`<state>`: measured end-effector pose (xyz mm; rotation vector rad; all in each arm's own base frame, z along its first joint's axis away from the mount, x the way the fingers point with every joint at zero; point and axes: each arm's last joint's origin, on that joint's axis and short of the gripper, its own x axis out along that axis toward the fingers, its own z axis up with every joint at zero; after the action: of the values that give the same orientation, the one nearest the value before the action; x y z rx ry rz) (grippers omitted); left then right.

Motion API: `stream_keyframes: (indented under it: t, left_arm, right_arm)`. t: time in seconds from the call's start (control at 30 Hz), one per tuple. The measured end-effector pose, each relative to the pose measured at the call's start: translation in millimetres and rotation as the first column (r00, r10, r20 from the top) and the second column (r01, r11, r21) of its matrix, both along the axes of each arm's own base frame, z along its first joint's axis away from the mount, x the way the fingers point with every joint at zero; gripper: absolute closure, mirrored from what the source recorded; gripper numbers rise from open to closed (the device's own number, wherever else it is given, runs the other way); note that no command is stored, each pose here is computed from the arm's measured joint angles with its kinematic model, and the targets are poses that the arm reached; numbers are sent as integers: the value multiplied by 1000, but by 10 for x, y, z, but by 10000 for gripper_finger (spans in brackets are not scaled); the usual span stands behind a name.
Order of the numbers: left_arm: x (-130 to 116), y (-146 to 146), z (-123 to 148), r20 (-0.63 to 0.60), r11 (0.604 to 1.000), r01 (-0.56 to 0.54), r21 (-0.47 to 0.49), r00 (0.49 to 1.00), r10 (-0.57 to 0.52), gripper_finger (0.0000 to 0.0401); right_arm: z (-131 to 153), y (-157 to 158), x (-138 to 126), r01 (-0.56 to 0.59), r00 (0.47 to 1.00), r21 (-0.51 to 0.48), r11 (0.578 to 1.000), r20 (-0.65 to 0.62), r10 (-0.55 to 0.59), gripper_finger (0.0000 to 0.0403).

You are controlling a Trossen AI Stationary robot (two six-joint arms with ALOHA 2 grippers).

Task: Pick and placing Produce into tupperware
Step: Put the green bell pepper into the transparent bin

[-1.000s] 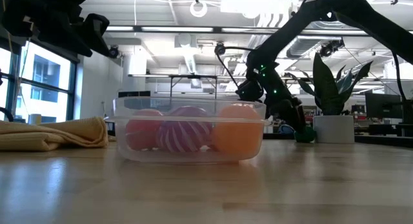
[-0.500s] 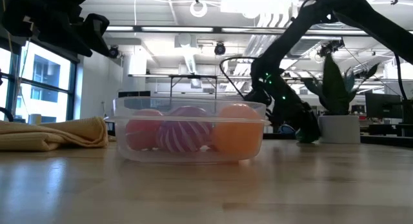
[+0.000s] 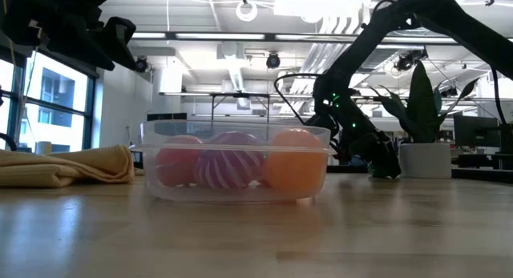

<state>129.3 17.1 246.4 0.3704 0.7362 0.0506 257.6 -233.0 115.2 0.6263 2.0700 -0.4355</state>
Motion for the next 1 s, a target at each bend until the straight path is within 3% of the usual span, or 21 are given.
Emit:
stream_keyframes:
  t: [0.73, 1.0]
  left_arm:
    - [0, 0, 0, 0, 1000, 0, 0, 1000, 0, 180]
    - [0, 0, 0, 0, 1000, 0, 0, 1000, 0, 180]
  right_arm:
    - [13, -41, 16, 35, 999, -22, 999, 24, -35, 119]
    - [140, -163, 153, 66, 991, -88, 994, 118, -56, 119]
